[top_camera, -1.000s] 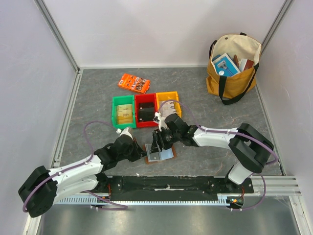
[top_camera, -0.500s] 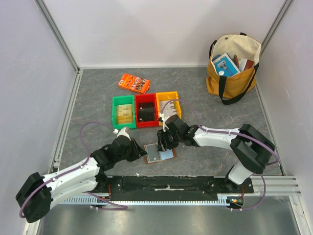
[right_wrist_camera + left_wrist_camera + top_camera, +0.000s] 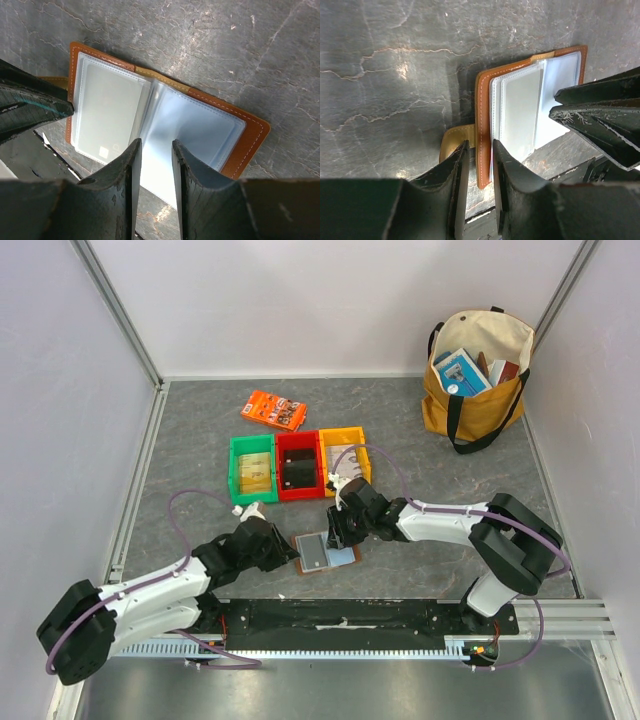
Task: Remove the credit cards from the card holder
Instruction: Remove the credit card from the card holder.
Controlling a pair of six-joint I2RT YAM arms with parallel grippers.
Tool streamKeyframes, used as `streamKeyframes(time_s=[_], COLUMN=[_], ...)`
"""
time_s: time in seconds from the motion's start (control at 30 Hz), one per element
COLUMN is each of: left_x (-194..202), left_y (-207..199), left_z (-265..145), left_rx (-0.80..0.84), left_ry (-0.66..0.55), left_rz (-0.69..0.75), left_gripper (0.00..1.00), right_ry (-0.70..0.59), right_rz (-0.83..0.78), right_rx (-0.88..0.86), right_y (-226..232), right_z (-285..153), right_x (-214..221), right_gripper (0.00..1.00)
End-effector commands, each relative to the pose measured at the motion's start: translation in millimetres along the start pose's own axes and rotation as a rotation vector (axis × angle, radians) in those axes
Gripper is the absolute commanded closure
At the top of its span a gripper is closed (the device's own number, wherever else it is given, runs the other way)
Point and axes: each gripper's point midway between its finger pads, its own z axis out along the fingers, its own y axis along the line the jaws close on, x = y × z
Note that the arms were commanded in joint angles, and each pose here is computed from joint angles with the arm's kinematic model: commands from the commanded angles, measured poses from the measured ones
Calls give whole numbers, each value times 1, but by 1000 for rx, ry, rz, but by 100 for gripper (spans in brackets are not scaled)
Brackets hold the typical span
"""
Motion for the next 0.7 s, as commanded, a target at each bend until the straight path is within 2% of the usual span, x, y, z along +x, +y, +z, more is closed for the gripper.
streamKeyframes(time_s=[0.0,0.47,0.57,0.67], left_x=[-15,-7,-9,-12], left_y=[-4,-8,-18,-21], left_z=[1,8,6,4], left_rx=[15,29,76,91], left_ry=[-83,-36,-40,-56], left_rz=[-68,-32,-40,-43], left_gripper=[70,75,80,89], right_ry=[21,24,19,-23], right_rz=[-6,-14,-18,-26], right_rx=[37,-72,-81,-79], right_y=[-13,8,10,15], right_z=[6,4,2,-6], right_x=[12,10,8,-5], right_gripper=[62,63,63,54])
